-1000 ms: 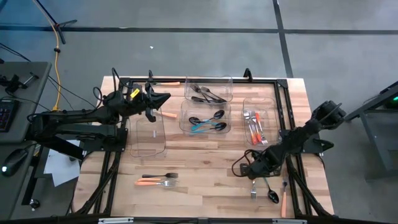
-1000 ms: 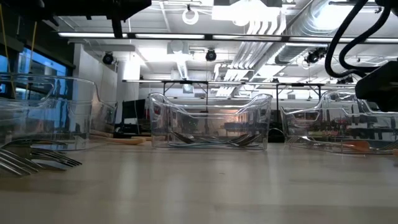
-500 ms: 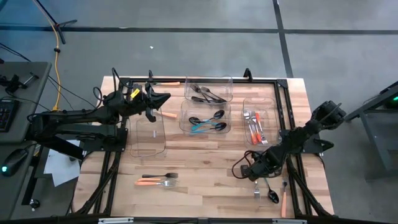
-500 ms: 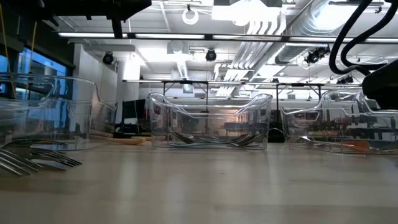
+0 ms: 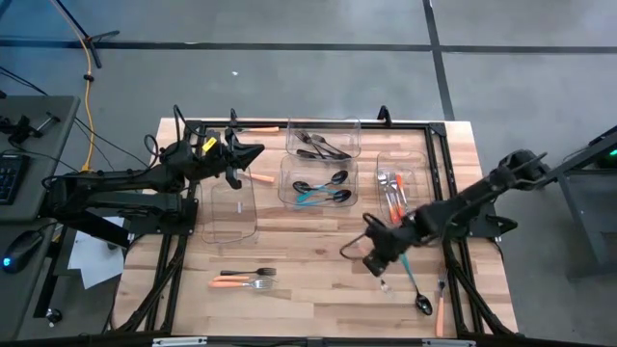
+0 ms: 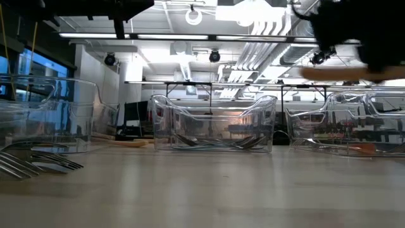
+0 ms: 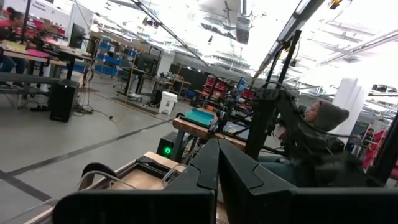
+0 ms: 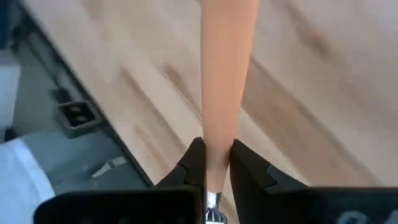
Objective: Sort silverware by color (type)
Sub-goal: Put the light orange fork into the bottom left transparent bin
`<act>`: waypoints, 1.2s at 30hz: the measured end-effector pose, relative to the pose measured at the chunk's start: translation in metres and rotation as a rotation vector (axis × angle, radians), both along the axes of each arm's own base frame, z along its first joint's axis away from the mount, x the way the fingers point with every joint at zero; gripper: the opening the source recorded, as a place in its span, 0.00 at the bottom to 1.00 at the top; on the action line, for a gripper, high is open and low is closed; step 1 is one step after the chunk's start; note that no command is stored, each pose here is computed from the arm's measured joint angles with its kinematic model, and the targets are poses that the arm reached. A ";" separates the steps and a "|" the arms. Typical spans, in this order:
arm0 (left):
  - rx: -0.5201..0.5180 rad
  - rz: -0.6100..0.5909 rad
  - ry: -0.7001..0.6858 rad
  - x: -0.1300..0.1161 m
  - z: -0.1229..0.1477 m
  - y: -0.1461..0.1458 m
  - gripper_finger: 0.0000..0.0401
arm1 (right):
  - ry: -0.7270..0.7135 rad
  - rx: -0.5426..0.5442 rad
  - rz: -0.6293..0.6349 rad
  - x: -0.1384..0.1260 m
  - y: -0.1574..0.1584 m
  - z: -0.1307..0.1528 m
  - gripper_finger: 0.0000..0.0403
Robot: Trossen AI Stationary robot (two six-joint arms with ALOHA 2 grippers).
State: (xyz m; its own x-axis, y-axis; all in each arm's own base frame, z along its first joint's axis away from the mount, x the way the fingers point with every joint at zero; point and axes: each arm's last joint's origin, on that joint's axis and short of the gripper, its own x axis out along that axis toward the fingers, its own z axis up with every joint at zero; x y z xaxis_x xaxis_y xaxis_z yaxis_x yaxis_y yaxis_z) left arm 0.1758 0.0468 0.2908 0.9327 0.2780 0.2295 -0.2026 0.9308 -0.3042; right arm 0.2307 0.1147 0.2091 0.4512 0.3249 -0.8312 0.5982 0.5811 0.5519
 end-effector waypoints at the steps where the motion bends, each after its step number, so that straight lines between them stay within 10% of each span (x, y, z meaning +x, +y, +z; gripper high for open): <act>1: -0.001 0.000 0.001 0.000 0.000 0.000 0.00 | -0.042 -0.019 0.018 0.007 -0.008 0.005 0.07; 10: 0.004 -0.029 0.014 0.002 -0.002 -0.001 0.02 | -0.452 -0.439 0.009 0.060 -0.092 0.064 0.07; 18: -0.023 -0.109 0.017 0.023 0.010 -0.005 0.24 | -0.622 -0.715 0.078 0.078 -0.143 0.120 0.07; 28: 0.002 -0.140 0.092 0.062 0.015 -0.003 0.56 | -0.684 -0.797 0.120 0.083 -0.160 0.136 0.07; 36: 0.009 -0.133 0.094 0.068 0.014 -0.002 0.61 | -0.705 -0.796 0.169 0.085 -0.159 0.135 0.07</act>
State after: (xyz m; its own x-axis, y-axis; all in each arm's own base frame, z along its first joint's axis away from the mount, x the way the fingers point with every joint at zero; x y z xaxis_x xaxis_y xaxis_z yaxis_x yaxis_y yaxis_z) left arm 0.2441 0.0448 0.3050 0.9786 0.1493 0.1412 -0.1050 0.9540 -0.2809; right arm 0.3158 -0.0447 0.3442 0.9113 -0.0917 -0.4014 0.1713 0.9709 0.1672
